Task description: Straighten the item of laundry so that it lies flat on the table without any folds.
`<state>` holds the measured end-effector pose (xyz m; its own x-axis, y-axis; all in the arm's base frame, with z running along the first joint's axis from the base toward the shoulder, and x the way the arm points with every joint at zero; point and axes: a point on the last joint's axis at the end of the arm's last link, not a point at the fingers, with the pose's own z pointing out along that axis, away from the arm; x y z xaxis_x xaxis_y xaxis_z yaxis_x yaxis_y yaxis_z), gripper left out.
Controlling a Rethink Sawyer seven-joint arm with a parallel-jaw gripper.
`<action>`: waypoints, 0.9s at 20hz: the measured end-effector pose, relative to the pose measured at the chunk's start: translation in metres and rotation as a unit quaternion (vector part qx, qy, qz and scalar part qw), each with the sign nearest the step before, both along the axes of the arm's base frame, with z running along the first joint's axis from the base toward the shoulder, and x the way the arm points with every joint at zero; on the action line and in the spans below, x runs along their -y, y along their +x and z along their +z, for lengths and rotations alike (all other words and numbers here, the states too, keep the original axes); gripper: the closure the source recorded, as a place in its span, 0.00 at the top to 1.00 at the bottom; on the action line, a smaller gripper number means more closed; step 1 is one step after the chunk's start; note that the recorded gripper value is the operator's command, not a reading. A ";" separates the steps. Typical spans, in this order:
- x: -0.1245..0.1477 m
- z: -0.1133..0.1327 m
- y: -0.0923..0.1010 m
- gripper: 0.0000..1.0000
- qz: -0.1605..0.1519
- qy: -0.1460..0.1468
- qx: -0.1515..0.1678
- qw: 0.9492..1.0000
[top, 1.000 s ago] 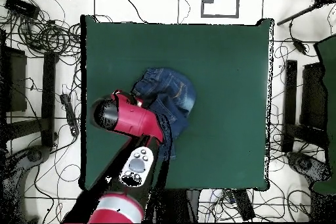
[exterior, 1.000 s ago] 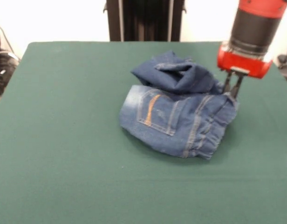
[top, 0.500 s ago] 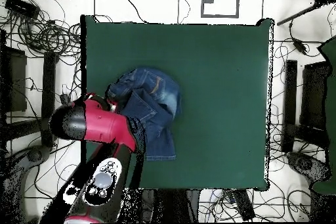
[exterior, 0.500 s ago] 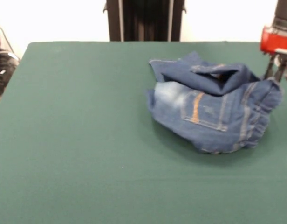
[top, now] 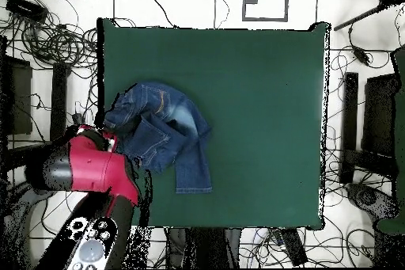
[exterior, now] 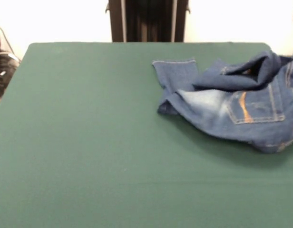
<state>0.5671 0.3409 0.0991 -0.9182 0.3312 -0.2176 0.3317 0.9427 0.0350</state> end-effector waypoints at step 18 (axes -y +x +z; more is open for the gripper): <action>-0.096 0.117 -0.095 0.00 0.040 0.044 -0.114 0.992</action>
<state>0.4726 0.4364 0.2163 -0.9644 0.2633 0.0246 0.2643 0.9631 0.0507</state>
